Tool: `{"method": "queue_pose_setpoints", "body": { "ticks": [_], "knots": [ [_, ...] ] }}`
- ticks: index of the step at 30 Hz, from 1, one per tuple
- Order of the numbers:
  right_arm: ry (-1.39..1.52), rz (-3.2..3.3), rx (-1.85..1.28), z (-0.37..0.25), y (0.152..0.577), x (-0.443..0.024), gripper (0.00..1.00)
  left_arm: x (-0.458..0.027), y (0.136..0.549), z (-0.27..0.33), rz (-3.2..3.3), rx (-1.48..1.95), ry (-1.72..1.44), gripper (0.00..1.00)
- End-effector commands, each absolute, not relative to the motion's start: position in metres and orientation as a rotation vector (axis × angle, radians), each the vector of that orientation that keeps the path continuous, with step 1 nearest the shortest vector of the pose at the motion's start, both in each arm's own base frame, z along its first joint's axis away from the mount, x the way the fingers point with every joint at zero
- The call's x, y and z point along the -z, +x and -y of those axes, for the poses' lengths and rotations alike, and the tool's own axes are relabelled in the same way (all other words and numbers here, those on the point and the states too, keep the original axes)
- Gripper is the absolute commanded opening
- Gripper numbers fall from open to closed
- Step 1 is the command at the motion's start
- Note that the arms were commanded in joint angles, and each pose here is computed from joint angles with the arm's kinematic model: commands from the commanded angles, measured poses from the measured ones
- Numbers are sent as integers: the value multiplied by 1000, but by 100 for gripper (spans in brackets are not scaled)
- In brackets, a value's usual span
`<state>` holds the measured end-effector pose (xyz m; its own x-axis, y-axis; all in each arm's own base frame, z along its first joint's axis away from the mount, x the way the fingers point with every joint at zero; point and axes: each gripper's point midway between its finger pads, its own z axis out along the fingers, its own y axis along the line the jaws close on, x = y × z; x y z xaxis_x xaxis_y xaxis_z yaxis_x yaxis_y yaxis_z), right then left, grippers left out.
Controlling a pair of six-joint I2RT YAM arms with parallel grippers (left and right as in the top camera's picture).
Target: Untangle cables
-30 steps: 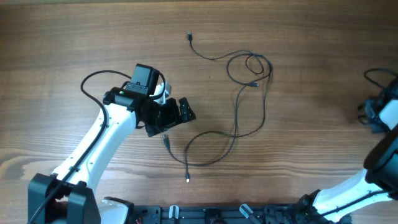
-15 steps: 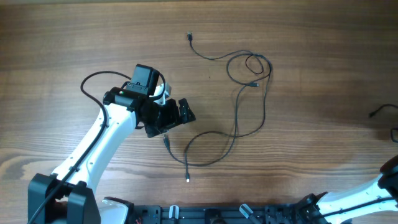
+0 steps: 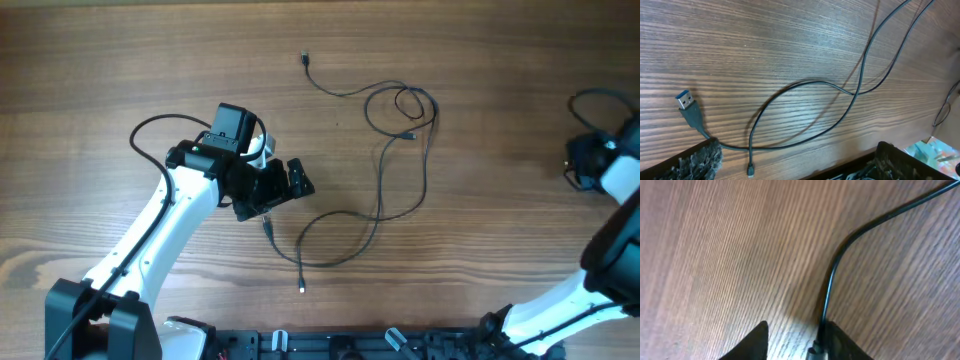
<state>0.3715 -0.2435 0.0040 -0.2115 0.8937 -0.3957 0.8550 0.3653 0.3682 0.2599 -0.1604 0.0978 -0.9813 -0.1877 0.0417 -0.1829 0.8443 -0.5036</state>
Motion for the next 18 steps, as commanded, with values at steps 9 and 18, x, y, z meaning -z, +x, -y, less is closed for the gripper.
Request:
{"method": "queue_pose_setpoints", "body": {
  "ticks": [9, 18],
  "knots": [
    [1447, -1736, 367, 314, 377, -43, 39, -100, 262, 162, -2998, 822, -298, 99],
    [1491, -1994, 111, 271, 369, -2, 78, -100, 262, 162, -2996, 822, -298, 100]
  ]
}}
